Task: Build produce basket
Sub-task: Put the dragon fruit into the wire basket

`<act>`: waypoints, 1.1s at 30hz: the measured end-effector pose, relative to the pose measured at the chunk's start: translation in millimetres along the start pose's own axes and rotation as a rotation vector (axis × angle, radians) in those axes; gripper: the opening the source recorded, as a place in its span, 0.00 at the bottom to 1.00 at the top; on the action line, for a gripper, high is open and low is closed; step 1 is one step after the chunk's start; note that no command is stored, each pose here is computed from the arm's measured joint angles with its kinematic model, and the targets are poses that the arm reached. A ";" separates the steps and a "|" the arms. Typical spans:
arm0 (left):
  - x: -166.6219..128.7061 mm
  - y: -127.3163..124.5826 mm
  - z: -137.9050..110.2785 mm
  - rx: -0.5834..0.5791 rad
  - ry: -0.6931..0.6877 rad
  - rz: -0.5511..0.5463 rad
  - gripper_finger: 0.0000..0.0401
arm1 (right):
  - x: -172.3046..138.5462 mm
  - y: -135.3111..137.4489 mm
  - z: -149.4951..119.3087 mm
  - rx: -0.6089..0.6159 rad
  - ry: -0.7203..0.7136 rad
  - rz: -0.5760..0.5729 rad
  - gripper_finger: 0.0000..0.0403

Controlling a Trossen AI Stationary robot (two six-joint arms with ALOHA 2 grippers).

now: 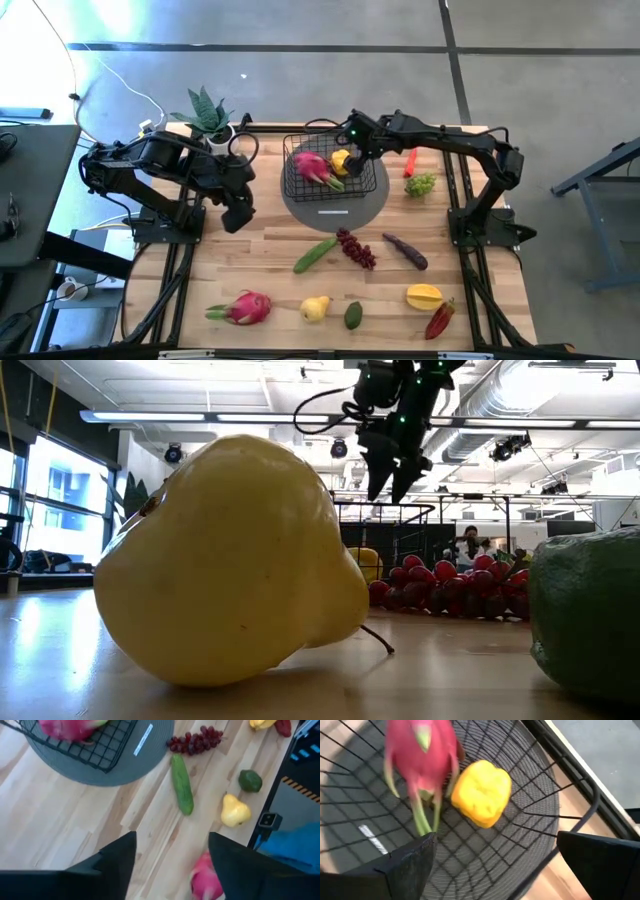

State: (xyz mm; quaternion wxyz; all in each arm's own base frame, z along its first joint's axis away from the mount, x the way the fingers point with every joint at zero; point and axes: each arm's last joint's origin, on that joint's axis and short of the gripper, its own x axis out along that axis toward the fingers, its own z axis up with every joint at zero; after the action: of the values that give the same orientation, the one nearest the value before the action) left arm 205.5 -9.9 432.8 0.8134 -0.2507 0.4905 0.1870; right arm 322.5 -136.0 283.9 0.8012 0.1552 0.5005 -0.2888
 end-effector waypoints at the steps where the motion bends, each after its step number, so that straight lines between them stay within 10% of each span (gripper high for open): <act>1: 0.0 0.3 -0.4 0.000 0.005 0.003 0.63 | -1.3 2.1 0.2 0.012 -0.001 0.010 0.97; 33: 74.8 -72.2 -124.9 0.288 0.291 -0.063 0.71 | -45.9 81.2 -16.1 0.093 0.000 0.145 0.97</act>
State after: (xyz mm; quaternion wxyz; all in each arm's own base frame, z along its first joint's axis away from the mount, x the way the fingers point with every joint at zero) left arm 190.8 -137.5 333.1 0.7668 -0.1714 0.6164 0.0514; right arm 346.0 -49.5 314.2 0.8119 0.2279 0.4741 -0.2531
